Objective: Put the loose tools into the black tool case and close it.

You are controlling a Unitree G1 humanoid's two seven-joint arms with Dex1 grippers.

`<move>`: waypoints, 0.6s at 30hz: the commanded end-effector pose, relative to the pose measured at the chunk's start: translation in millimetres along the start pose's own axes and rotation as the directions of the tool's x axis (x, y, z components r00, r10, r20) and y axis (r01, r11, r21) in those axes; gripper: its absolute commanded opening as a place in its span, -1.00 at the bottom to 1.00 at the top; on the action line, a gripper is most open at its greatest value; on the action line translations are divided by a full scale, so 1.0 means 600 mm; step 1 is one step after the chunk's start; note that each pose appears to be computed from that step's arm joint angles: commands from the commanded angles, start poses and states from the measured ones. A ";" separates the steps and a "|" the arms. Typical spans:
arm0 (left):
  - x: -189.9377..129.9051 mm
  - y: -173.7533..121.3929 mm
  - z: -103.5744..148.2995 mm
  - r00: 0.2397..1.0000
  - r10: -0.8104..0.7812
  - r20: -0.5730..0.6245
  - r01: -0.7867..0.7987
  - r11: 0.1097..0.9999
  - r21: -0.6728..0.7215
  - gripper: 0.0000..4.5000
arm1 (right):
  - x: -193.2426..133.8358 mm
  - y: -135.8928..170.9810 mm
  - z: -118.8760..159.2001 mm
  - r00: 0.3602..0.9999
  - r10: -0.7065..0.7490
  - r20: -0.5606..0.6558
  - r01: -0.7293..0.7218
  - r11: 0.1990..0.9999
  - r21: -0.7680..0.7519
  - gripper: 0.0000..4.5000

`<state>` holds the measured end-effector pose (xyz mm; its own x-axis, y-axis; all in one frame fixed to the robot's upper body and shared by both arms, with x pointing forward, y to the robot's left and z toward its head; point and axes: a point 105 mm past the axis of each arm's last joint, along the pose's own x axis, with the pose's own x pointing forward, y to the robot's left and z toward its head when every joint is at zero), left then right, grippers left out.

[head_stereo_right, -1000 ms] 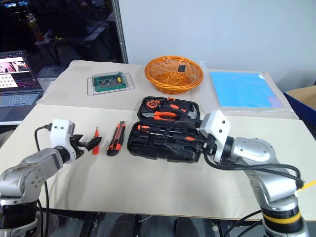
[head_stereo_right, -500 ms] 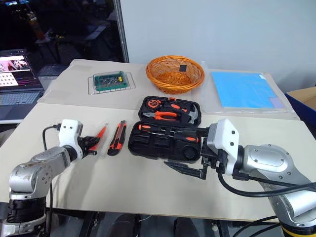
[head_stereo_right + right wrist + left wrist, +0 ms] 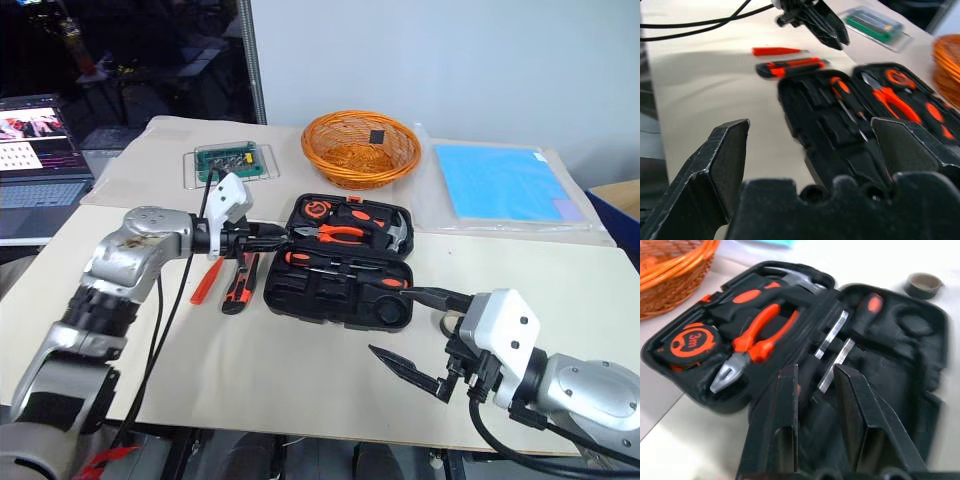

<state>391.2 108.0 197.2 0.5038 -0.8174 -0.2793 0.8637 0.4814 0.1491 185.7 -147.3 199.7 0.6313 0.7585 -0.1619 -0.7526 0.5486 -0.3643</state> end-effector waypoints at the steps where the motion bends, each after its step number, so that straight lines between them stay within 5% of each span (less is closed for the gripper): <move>1: -0.030 0.026 0.011 0.986 0.163 0.044 -0.159 0.984 -0.082 0.16 | -0.001 0.009 0.020 0.999 -0.014 0.052 0.017 0.999 -0.044 1.00; 6: -0.104 0.032 -0.053 0.890 0.454 -0.049 -0.455 0.874 -0.173 0.96 | 0.017 0.010 0.040 0.990 0.012 0.138 -0.008 1.000 -0.030 1.00; 11: -0.161 0.016 -0.119 0.764 0.616 -0.191 -0.645 0.734 -0.213 0.99 | 0.036 -0.002 0.042 0.983 0.093 0.161 -0.086 0.995 -0.051 1.00; 18: -0.163 -0.008 -0.182 0.699 0.642 -0.316 -0.713 0.660 -0.237 0.99 | 0.043 -0.014 0.042 0.978 0.135 0.157 -0.125 0.989 -0.076 1.00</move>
<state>336.1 220.3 114.5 0.8879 -0.1843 -0.4215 0.2236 0.9736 0.0453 205.1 -124.1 215.7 0.4955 0.8654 -0.0749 -0.8200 0.4376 -0.3688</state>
